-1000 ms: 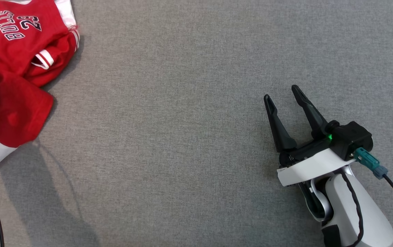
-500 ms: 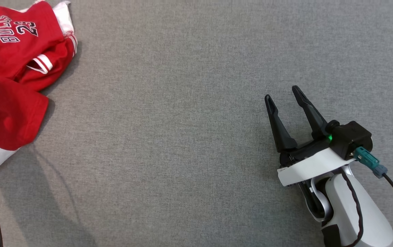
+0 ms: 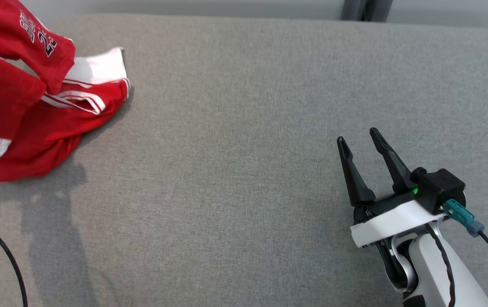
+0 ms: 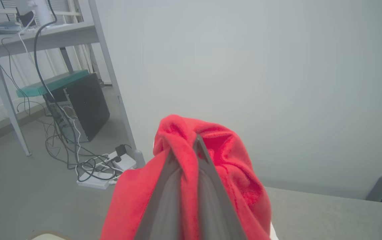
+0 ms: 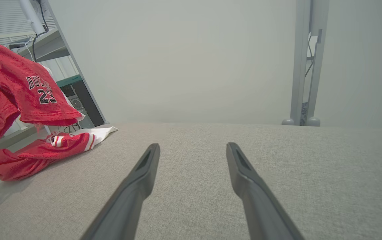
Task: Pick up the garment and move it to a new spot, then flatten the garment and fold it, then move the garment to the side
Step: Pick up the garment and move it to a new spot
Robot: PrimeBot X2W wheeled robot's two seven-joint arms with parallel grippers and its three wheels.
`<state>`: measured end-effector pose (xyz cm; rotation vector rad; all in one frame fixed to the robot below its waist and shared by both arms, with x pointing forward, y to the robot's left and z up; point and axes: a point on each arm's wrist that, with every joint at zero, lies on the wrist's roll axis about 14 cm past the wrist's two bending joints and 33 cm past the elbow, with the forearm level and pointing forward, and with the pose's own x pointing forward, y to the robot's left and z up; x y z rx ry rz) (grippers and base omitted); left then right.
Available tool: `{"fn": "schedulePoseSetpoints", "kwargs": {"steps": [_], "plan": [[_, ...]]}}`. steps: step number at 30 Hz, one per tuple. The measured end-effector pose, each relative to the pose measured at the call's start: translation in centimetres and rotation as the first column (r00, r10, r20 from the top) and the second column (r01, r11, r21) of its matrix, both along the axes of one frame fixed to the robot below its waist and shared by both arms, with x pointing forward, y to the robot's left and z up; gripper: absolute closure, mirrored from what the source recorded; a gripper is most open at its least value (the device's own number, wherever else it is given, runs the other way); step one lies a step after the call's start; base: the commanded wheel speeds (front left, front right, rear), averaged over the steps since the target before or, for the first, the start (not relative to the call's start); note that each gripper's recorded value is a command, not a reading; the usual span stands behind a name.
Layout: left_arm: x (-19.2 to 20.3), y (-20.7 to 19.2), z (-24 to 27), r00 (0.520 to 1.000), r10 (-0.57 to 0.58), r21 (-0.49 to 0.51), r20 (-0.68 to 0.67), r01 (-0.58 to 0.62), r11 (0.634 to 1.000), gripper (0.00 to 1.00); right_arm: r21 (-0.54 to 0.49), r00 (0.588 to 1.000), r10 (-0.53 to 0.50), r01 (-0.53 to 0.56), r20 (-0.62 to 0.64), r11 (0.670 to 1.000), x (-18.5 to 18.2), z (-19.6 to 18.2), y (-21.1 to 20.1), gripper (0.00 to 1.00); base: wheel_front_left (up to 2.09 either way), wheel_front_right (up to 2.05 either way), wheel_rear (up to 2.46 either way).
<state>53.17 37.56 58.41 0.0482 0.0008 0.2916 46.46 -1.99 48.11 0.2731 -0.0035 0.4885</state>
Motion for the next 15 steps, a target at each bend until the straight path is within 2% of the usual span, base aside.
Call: {"fn": "schedulePoseSetpoints", "kwargs": {"steps": [4,8,15], "plan": [[-0.7,-1.5,5.2,0.985,-0.051,0.029,0.168,0.047,0.998,1.00,0.007,0.999,-0.019,0.019,0.032,1.000,-0.8,1.7,-0.7,0.00,0.00,0.00,0.00],[-1.3,-4.6,8.3,0.952,-0.138,0.047,0.273,0.130,0.990,1.00,0.019,0.997,-0.039,0.037,0.067,0.999,-1.8,3.5,-1.4,0.00,0.00,0.00,0.00],[-1.9,-11.8,8.7,0.896,-0.300,0.048,0.327,0.302,0.952,1.00,0.023,0.988,-0.112,0.111,0.109,0.994,-3.1,5.4,-4.1,0.00,0.00,0.00,0.00]]}}
